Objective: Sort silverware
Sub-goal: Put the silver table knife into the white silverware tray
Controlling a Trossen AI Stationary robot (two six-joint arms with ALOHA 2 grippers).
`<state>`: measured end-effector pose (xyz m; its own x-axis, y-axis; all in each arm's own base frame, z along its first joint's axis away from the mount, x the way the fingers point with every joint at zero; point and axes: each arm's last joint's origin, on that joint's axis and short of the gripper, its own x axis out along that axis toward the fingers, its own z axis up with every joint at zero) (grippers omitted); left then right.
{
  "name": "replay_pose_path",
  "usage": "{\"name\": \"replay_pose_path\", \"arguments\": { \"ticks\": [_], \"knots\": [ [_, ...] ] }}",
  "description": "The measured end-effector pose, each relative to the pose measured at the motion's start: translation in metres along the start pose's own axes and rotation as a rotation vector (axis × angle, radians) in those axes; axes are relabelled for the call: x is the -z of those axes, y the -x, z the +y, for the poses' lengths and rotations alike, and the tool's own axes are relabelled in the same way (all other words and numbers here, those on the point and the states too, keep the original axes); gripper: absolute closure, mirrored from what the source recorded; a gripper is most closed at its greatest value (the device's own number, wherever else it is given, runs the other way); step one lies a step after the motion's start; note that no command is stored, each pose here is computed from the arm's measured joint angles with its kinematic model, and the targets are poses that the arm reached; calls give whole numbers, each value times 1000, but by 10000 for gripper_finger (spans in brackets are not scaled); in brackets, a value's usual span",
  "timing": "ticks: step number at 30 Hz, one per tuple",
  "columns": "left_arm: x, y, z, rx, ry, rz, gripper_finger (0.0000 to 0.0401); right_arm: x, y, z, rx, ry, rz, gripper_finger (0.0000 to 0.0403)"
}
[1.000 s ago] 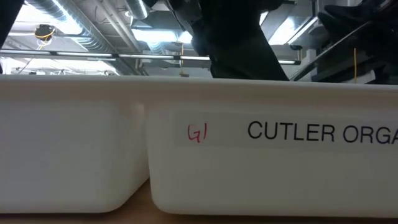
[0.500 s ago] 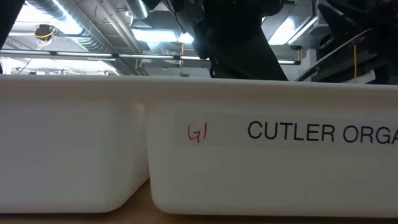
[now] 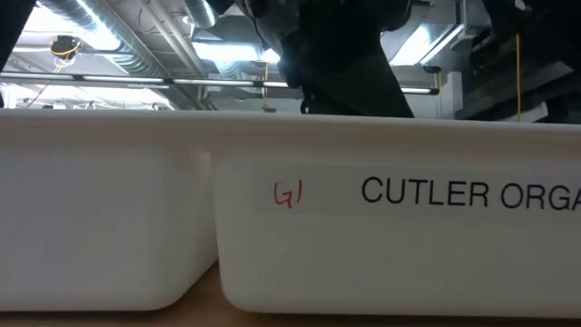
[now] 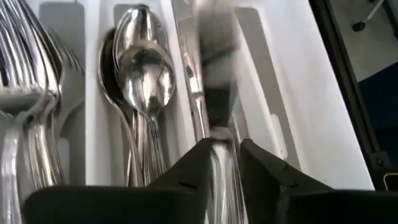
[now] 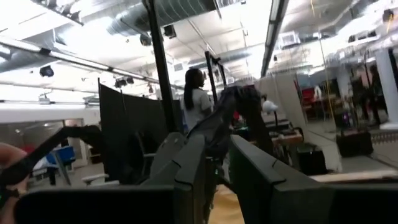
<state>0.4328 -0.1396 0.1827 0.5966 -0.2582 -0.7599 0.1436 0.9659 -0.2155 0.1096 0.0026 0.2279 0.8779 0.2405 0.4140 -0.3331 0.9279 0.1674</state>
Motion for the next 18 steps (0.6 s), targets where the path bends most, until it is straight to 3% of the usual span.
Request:
{"name": "replay_pose_path", "arguments": {
  "ticks": [8, 18],
  "knots": [
    [-2, 2, -3, 10, 1, -17, 273, -3, 1, 2, -7, 37, 8, 325],
    [-14, 22, -2, -5, 139, 15, 281, 0, 13, 4, 21, 25, 68, 325]
  ]
}}
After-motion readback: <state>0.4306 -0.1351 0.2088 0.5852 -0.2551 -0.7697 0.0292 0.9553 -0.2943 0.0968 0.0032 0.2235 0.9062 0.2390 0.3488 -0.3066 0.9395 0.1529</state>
